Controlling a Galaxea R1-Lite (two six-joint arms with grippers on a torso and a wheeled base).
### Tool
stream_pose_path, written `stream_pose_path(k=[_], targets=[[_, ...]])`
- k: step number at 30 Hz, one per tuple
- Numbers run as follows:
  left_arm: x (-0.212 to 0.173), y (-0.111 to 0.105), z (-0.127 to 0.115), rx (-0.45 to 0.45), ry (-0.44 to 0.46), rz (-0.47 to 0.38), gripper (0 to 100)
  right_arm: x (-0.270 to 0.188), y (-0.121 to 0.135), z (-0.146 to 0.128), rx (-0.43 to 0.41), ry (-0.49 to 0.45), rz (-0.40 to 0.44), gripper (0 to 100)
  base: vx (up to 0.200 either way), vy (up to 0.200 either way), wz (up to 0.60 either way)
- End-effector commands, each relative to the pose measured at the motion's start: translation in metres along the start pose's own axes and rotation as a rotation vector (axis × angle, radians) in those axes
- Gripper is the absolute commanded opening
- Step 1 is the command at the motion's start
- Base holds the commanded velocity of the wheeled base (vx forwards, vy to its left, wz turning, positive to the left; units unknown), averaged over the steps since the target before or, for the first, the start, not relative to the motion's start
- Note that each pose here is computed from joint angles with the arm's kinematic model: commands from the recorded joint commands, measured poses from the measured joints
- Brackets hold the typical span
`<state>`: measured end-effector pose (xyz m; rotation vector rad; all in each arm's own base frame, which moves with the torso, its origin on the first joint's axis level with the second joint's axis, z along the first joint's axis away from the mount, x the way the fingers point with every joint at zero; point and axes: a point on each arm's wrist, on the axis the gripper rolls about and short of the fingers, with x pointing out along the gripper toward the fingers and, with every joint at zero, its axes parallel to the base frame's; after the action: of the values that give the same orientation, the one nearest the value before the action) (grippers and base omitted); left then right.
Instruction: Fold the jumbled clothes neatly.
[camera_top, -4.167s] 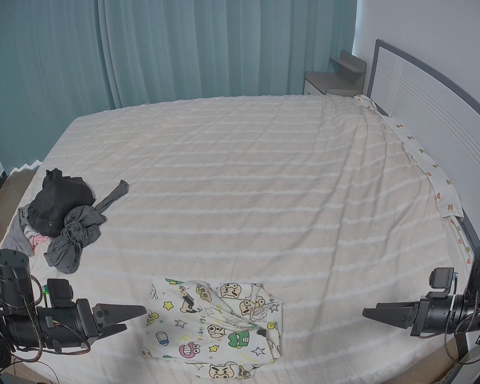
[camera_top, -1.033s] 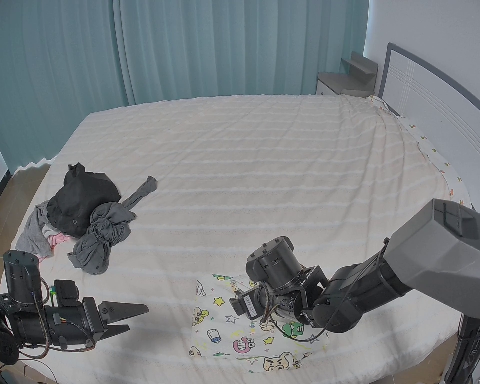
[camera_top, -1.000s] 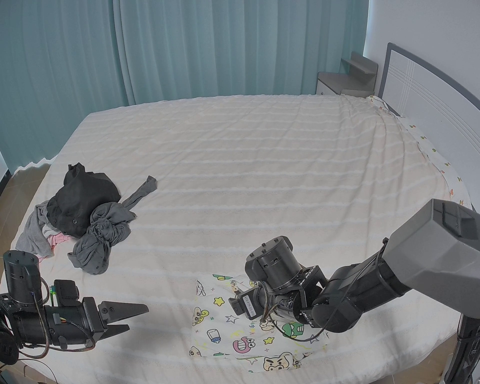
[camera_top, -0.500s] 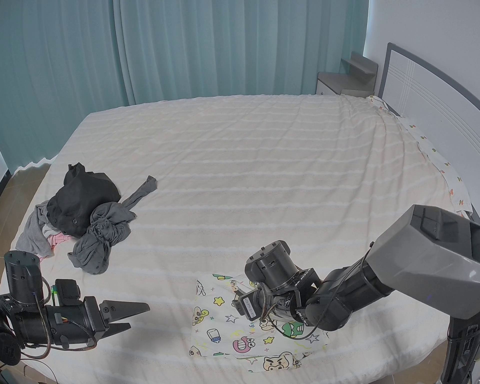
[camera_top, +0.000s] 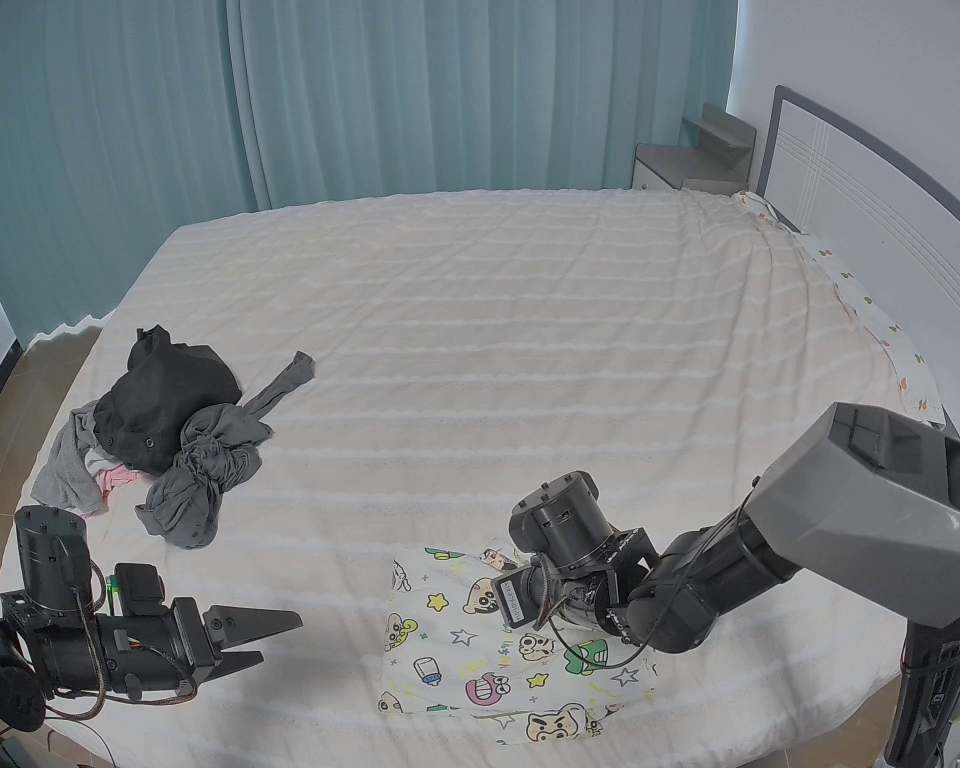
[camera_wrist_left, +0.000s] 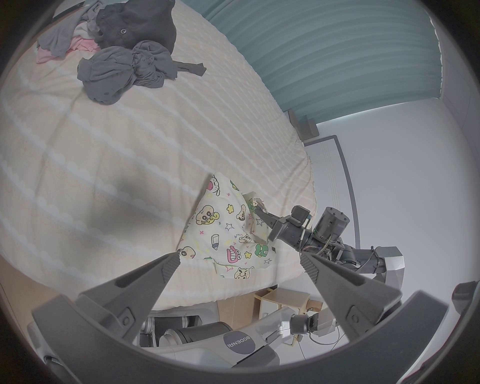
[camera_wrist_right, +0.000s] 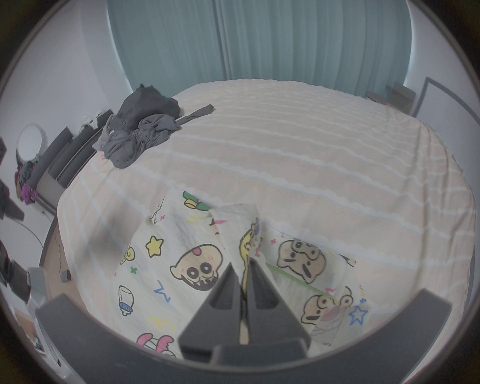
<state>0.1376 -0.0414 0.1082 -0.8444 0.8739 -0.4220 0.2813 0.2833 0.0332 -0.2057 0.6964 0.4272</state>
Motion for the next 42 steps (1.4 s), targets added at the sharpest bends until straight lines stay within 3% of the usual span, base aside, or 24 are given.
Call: stream_pose_path(k=[1, 13, 27, 38, 42], targets=[[0.0, 0.001, 0.0, -0.003, 0.004, 0.003, 100, -0.013, -0.009, 0.007, 0.036, -0.022, -0.009, 0, 0.0, 0.0, 0.0], [0.001, 0.001, -0.002, -0.002, 0.011, 0.004, 100, -0.018, -0.054, 0.007, 0.25, -0.008, -0.086, 0, 0.0, 0.0, 0.0], [0.001, 0.001, -0.002, -0.002, 0.014, 0.005, 100, 0.003, -0.09, -0.008, 0.427, 0.063, -0.13, 0, 0.0, 0.0, 0.0], [0.003, 0.003, -0.002, -0.008, 0.021, 0.012, 100, 0.006, -0.112, -0.009, 0.489, 0.064, -0.168, 0, 0.0, 0.0, 0.0], [0.003, 0.003, -0.002, -0.008, 0.023, 0.012, 100, 0.006, -0.117, -0.01, 0.528, 0.081, -0.124, 0, 0.0, 0.0, 0.0]])
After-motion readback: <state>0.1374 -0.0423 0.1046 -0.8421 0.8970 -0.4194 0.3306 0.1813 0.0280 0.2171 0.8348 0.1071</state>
